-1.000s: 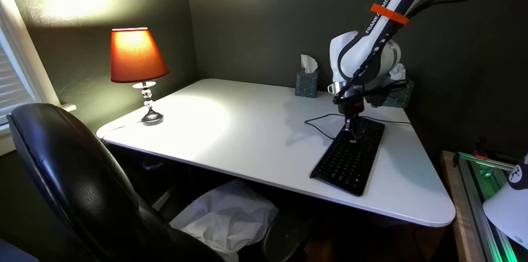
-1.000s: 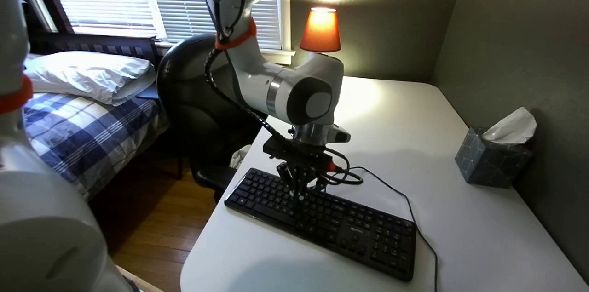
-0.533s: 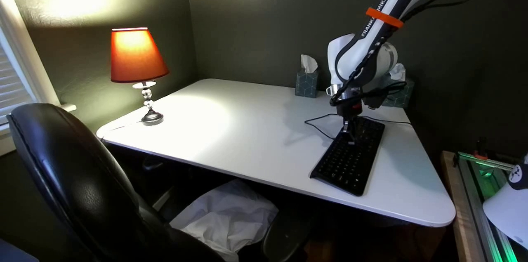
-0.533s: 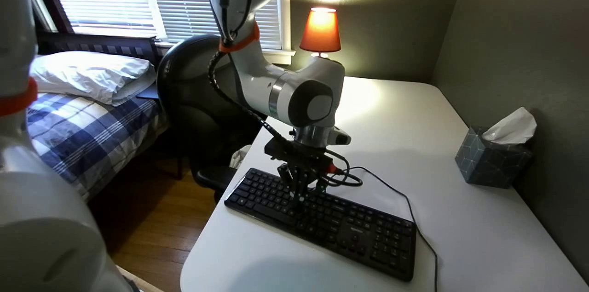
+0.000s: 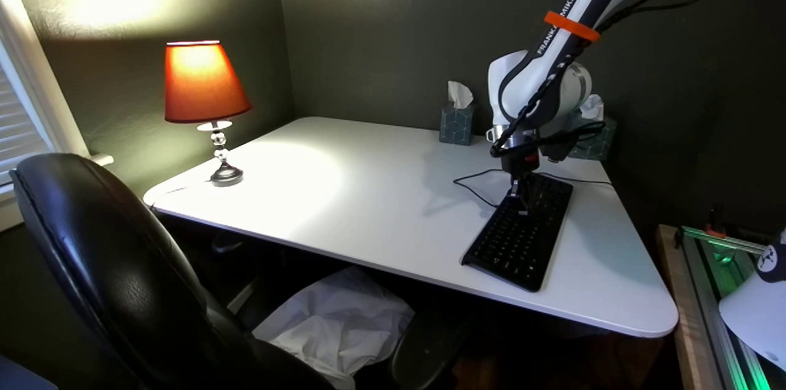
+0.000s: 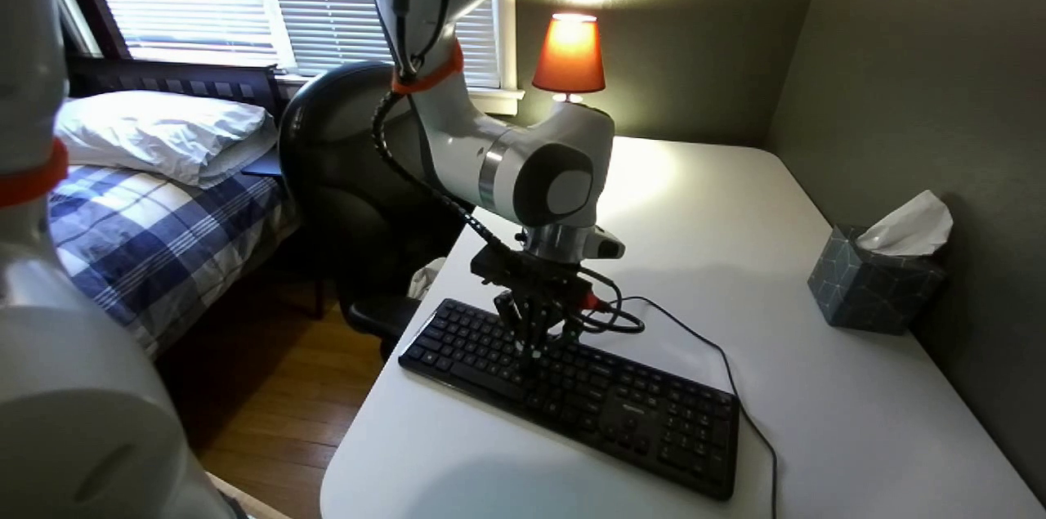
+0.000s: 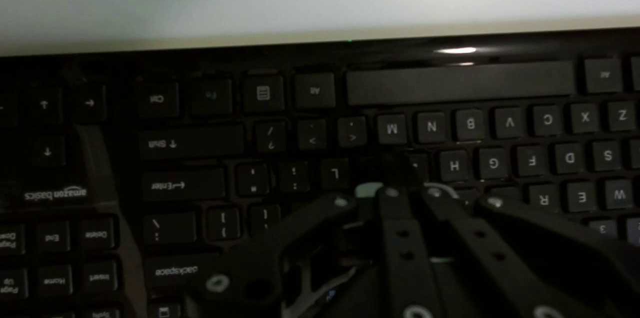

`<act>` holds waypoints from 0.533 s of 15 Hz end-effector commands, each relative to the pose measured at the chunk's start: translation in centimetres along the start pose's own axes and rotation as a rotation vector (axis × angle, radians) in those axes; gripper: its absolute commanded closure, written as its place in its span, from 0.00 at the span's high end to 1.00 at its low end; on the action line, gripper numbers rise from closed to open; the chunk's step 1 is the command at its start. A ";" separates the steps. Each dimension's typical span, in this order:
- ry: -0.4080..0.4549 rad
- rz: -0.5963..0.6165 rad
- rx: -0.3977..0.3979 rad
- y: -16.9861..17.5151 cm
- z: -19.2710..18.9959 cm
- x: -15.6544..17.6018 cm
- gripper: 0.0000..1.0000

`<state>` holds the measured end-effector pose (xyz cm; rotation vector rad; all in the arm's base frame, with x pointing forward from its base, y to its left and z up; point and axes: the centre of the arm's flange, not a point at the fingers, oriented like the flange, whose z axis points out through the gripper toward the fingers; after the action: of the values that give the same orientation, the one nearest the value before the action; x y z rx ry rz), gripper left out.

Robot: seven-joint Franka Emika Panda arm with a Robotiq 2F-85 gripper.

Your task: Press a button at the center of the keyboard

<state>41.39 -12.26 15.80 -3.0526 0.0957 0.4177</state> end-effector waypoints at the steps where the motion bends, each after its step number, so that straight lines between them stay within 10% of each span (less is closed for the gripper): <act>1: -0.024 0.024 0.021 0.4 0.9 0.9 0.00; 8: -0.037 0.040 0.033 0.9 1.0 0.8 0.00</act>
<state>41.69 -12.55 15.72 -3.0354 0.1205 0.4448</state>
